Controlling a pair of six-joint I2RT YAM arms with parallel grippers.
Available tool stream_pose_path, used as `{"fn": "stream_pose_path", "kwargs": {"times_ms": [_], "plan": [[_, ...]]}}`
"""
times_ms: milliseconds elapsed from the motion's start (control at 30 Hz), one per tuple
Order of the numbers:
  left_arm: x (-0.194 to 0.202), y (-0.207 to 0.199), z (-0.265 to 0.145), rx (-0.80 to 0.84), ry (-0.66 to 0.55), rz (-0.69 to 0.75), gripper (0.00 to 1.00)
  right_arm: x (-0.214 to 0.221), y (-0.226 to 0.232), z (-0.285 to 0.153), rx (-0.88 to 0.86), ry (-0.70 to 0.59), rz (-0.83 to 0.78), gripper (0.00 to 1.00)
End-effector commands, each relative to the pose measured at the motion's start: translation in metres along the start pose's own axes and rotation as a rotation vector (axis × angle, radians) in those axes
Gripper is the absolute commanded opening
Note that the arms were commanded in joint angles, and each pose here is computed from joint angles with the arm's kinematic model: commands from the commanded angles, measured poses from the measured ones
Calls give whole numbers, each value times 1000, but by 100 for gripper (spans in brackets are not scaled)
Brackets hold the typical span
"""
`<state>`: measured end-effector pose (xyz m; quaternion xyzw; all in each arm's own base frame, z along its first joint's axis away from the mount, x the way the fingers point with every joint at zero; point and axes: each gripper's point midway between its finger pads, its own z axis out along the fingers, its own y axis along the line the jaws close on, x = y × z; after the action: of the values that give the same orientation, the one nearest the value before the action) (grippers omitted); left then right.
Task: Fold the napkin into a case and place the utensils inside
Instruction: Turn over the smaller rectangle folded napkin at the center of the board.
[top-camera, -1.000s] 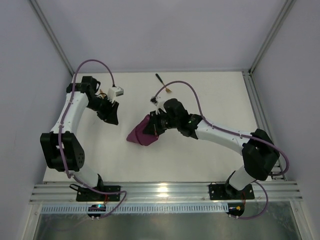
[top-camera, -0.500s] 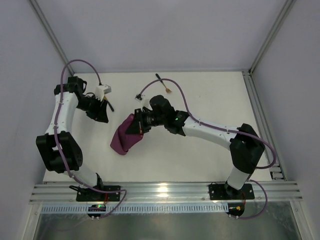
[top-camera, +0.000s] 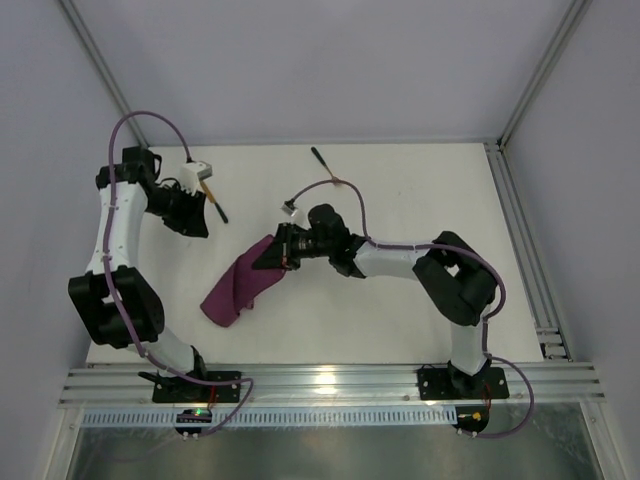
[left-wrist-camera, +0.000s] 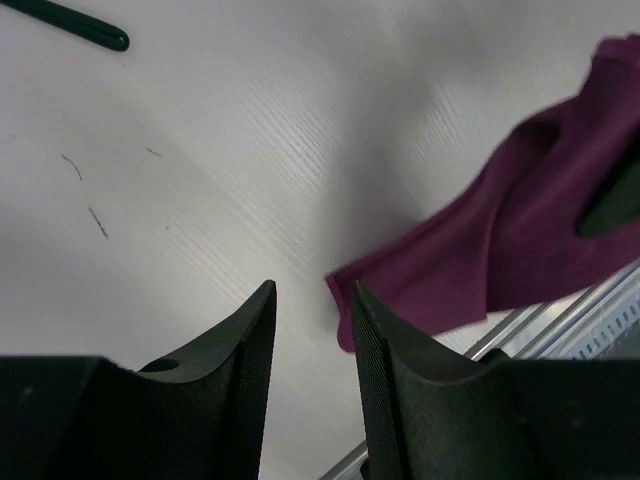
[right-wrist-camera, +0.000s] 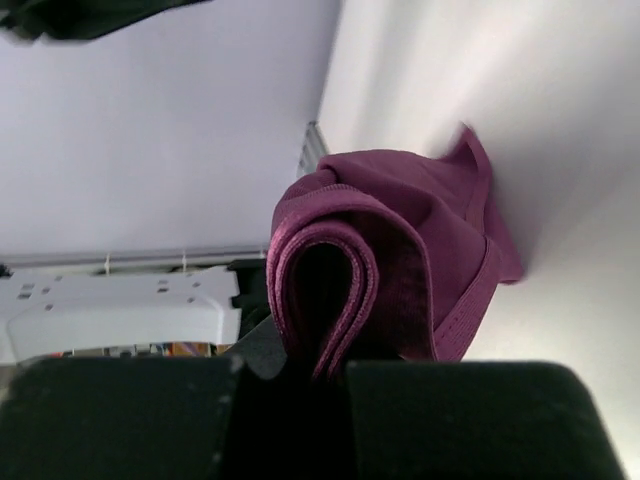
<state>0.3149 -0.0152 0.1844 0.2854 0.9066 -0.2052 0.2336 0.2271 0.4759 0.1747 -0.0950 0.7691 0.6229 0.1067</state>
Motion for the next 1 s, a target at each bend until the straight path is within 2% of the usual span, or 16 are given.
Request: {"fn": "stream_pose_path", "kwargs": {"times_ms": [0, 100, 167, 367, 467, 500, 600, 667, 733, 867, 967], "plan": [[-14, 6, 0, -8, -37, -37, 37, -35, -31, -22, 1, -124, 74, 4], [-12, 10, 20, -26, 7, -37, 37, -57, -86, -48, 101, -197, 121, 4], [-6, 5, 35, -23, 49, -28, 37, -53, -115, -55, 147, -191, 152, 4], [-2, -27, 76, 16, 120, 57, 37, -46, -161, -77, 252, -179, 166, 4], [9, -39, 93, 22, 174, 87, 37, -43, -172, -88, 319, -172, 125, 5], [16, -41, 98, 17, 199, 91, 37, -42, -173, -90, 335, -165, 85, 11], [16, -46, 107, 11, 201, 118, 37, -39, -175, -98, 391, -143, 46, 17], [12, -47, 109, 18, 179, 133, 39, -38, -173, -100, 391, -142, 20, 11], [5, -59, 110, 95, 131, 175, 45, -43, -161, -102, 350, -165, -48, 4], [5, -72, 119, 222, 97, 300, 51, -50, -144, -101, 295, -158, -149, 4], [10, -74, 130, 257, 126, 290, 55, -51, -136, -100, 269, -151, -210, 4]]}}
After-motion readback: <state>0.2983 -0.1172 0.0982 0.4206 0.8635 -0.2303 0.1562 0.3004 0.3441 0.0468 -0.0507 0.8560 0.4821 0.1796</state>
